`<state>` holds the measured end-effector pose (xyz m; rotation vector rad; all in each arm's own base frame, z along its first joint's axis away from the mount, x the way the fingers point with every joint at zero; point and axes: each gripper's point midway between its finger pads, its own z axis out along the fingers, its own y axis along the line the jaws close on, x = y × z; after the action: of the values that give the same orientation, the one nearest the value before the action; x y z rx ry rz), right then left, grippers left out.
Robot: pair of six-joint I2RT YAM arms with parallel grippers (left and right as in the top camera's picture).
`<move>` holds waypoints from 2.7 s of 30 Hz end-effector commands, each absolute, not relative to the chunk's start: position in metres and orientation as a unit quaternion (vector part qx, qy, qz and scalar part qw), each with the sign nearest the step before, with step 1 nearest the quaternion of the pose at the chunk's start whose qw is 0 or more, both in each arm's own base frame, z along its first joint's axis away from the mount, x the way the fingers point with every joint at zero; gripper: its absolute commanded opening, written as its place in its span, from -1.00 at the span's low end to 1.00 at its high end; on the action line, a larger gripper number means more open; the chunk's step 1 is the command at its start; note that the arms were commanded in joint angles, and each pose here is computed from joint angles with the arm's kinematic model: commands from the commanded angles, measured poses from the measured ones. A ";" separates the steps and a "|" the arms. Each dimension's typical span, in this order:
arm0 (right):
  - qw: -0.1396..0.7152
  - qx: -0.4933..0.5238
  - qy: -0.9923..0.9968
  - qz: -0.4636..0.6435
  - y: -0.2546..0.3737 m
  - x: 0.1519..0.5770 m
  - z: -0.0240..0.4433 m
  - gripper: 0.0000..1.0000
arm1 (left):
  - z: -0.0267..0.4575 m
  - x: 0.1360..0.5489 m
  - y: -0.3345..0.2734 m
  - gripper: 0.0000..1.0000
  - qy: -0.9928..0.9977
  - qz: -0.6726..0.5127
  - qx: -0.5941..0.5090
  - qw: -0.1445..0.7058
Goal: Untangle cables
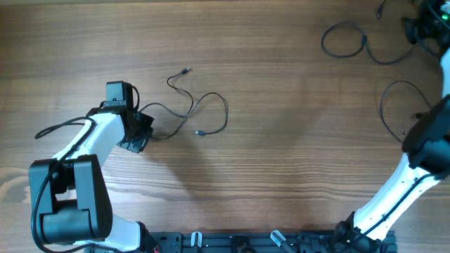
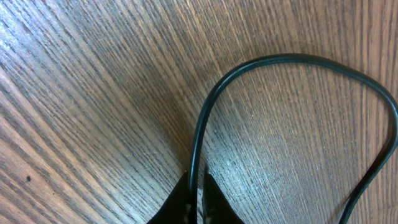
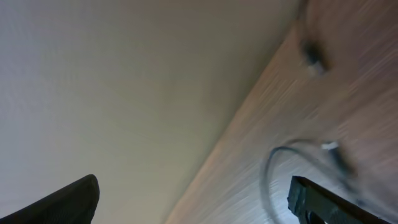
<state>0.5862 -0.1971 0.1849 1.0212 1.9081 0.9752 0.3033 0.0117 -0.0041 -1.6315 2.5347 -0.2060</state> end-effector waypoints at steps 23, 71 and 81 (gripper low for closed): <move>0.262 -0.196 0.944 -0.048 -0.038 0.569 -0.047 -0.91 | -0.014 0.298 0.008 -0.83 0.841 -0.066 -0.535 0.047; 0.115 0.352 0.922 0.114 0.283 0.364 0.012 0.99 | 0.087 0.319 0.030 1.00 0.858 -0.035 -0.451 0.242; 0.201 0.201 0.958 0.049 0.287 0.387 -0.049 0.51 | 0.082 0.309 0.030 1.00 0.863 -0.025 -0.452 0.223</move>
<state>0.4108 0.3015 0.0117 0.7941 2.5429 0.3821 0.3090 0.0252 0.0790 -1.2347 2.4104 -0.0860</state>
